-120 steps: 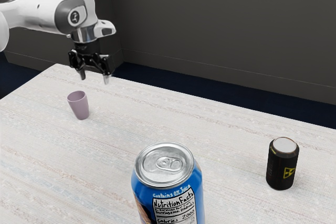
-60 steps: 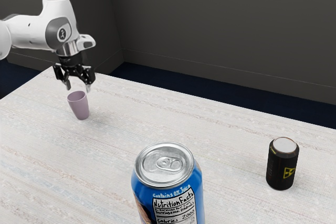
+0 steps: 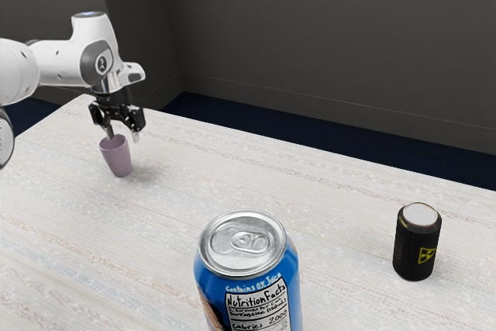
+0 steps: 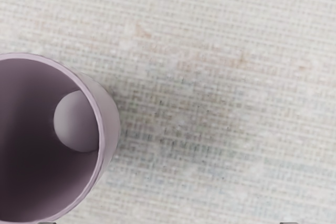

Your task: Place the left cup onto the right cup

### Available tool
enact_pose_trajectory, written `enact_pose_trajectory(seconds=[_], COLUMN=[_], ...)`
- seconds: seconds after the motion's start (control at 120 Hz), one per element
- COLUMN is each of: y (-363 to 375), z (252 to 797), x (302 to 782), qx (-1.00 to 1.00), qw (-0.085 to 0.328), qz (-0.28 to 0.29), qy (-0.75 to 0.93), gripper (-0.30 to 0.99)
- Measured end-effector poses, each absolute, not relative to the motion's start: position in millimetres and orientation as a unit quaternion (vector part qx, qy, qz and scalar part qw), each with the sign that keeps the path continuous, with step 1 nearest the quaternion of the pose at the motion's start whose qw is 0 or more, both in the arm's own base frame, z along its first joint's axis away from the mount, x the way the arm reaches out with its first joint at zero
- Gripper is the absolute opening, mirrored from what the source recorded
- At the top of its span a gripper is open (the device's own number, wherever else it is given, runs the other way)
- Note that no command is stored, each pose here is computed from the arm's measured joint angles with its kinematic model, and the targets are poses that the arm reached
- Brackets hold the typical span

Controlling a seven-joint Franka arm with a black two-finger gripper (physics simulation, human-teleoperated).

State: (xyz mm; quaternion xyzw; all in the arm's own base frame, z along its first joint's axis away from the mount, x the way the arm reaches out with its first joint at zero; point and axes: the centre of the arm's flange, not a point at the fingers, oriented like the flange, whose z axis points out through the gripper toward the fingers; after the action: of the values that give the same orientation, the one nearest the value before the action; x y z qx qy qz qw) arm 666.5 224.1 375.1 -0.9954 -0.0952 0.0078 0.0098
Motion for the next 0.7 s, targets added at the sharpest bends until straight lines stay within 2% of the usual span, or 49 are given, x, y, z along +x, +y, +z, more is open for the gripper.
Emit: enact_pose_trajectory(seconds=[0.383,0.7], y=[239.0,247.2], z=[345.6,342.9], x=[667.0,677.2], qx=[-0.996,-0.998], qw=[-0.01,-0.014], qz=[0.014,0.003], qy=[-0.083,-0.069], gripper=[0.52,0.49])
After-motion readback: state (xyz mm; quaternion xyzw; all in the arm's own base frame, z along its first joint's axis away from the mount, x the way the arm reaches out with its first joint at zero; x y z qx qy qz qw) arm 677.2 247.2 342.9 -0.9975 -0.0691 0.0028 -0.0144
